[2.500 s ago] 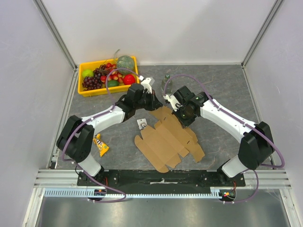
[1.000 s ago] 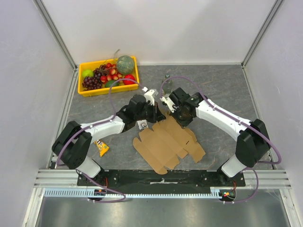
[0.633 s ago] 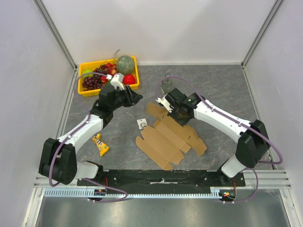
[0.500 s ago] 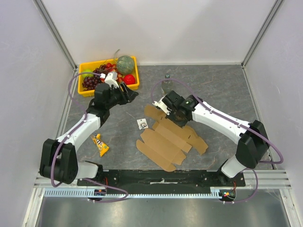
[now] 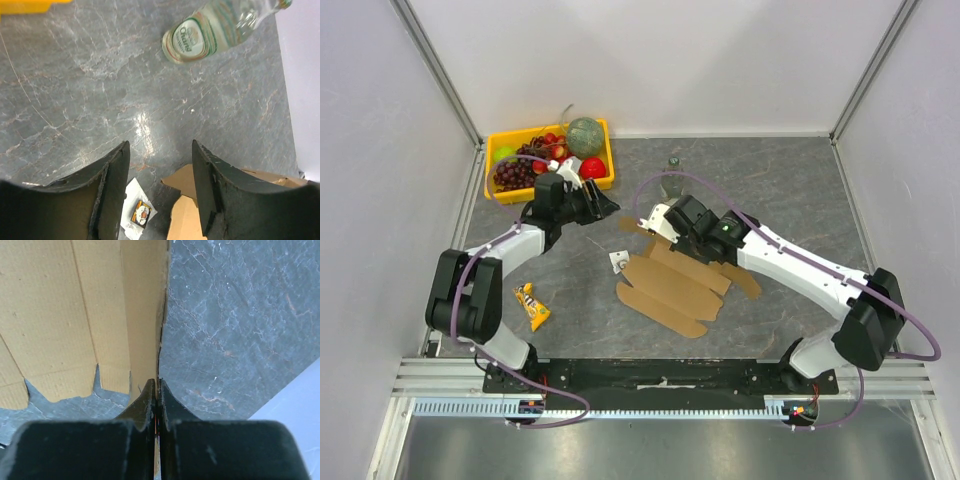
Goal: Fold the paper box
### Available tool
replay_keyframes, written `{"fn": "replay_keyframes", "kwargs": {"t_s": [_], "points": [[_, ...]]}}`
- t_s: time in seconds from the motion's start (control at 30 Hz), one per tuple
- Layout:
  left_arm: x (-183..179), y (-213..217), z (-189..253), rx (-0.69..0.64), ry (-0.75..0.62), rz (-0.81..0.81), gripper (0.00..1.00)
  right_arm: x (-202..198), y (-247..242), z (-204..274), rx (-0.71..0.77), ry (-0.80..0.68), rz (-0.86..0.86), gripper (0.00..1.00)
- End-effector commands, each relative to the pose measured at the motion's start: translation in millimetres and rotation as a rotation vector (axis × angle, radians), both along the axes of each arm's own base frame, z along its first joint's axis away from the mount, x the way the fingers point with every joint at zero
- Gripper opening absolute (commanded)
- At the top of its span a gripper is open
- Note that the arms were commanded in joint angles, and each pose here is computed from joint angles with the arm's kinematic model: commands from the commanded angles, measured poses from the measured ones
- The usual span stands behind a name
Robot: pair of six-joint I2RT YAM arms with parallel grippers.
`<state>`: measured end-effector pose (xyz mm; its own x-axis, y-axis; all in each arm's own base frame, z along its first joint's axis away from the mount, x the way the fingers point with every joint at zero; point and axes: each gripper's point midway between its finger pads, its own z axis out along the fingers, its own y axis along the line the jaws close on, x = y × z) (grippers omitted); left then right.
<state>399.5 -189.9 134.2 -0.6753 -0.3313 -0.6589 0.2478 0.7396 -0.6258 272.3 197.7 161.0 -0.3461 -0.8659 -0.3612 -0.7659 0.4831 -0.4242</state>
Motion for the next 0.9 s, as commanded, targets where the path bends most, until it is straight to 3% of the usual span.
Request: {"fn": "replay_keyframes", "kwargs": {"t_s": [0.0, 0.23, 0.4, 0.87], "points": [[-0.4, -12.3, 2.7, -0.046, -0.047, -0.068, 0.60, 6.9, 0.6, 14.2, -0.018, -0.115, 0.064, 0.00], [-20.0, -45.1, -3.1, -0.088, -0.115, -0.233, 0.60, 3.7, 1.6, 6.1, -0.037, -0.098, 0.093, 0.00], [-49.4, -68.9, -15.0, -0.074, -0.158, -0.350, 0.52, 7.2, 3.8, 3.7, -0.042, -0.106, 0.090, 0.00], [-84.4, -60.6, -20.5, -0.118, -0.251, -0.358, 0.49, 4.2, 0.9, -21.7, -0.073, -0.155, 0.099, 0.00]]}}
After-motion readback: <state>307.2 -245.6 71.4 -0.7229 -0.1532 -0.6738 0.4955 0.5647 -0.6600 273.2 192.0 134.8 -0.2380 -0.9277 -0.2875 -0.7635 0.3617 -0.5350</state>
